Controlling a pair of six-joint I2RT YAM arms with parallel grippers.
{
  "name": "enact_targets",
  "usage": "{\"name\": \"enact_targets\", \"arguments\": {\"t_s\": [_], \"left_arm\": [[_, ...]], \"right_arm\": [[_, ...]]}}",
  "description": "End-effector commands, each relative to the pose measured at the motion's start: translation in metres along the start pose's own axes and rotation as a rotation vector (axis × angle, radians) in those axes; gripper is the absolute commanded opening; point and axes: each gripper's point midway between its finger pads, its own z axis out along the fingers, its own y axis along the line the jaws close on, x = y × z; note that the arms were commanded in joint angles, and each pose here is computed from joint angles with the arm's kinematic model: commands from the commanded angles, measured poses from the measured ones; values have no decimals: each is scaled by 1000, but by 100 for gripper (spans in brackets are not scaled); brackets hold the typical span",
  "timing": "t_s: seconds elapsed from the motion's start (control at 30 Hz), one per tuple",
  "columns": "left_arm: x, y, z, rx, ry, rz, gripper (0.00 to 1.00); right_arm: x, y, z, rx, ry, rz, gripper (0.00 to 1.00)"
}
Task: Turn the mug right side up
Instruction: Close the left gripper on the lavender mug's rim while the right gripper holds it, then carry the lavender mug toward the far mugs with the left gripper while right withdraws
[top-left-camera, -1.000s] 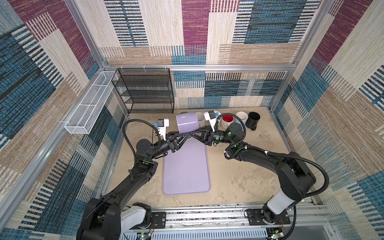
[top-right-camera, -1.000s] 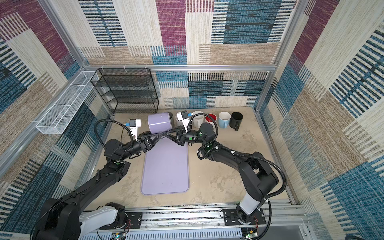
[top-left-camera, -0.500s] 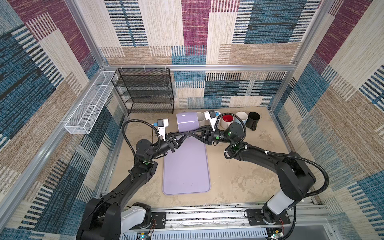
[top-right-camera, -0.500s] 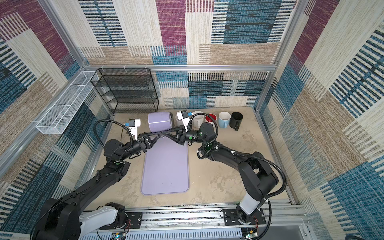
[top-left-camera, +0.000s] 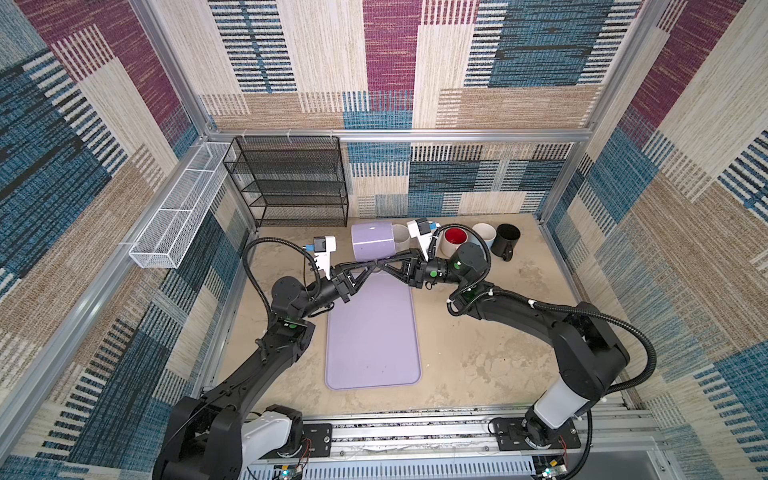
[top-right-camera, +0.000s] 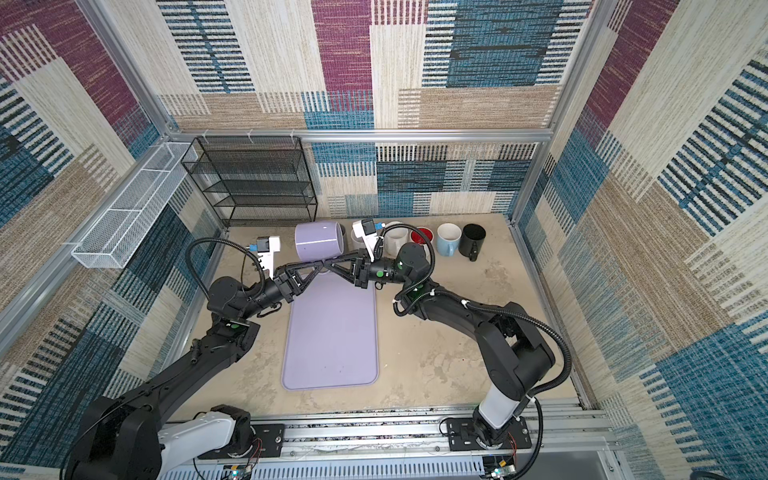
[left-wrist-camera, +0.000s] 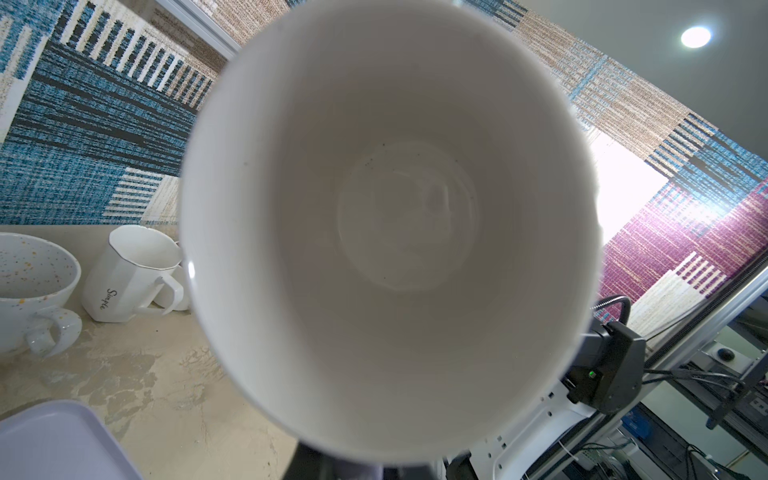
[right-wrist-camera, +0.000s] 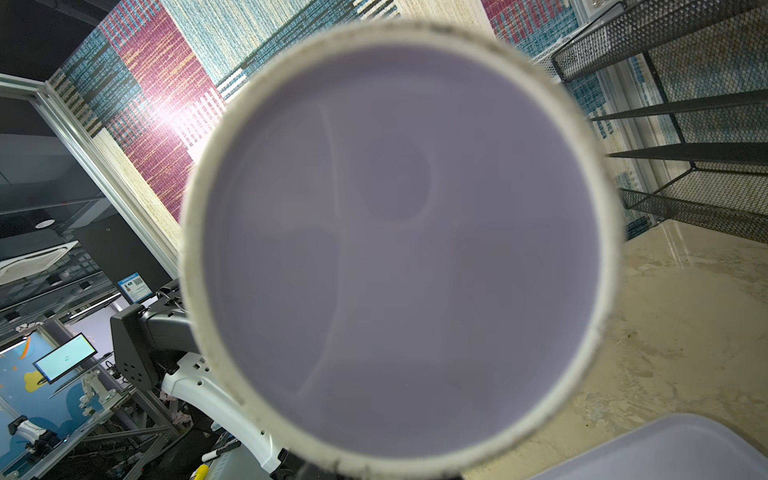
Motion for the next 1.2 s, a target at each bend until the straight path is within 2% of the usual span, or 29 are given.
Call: {"name": "enact_targets", "arguments": {"t_s": [0.0, 0.2, 0.33, 0.5, 0.83, 0.97, 1.17], "left_arm": [[-14, -19, 0, 55, -40, 73, 0], [-13, -17, -1, 29, -33, 81, 0], [-12, -14, -3, 0, -27, 92, 0], [-9, -8, -3, -25, -19, 88, 0], [-2, 14, -3, -116, 10, 53, 0], [6, 39, -6, -251, 64, 9, 0], [12, 67, -17, -437, 113, 6, 0]], "right_arm": [[6, 1, 1, -5, 35, -25, 0], [4, 1, 1, 8, 37, -36, 32], [4, 0, 0, 17, 38, -41, 45], [6, -3, -2, 41, 42, -50, 51], [10, -11, -25, 136, 39, -57, 53], [11, -15, -43, 186, 29, -55, 53], [10, -19, -69, 265, 2, -65, 53]]}}
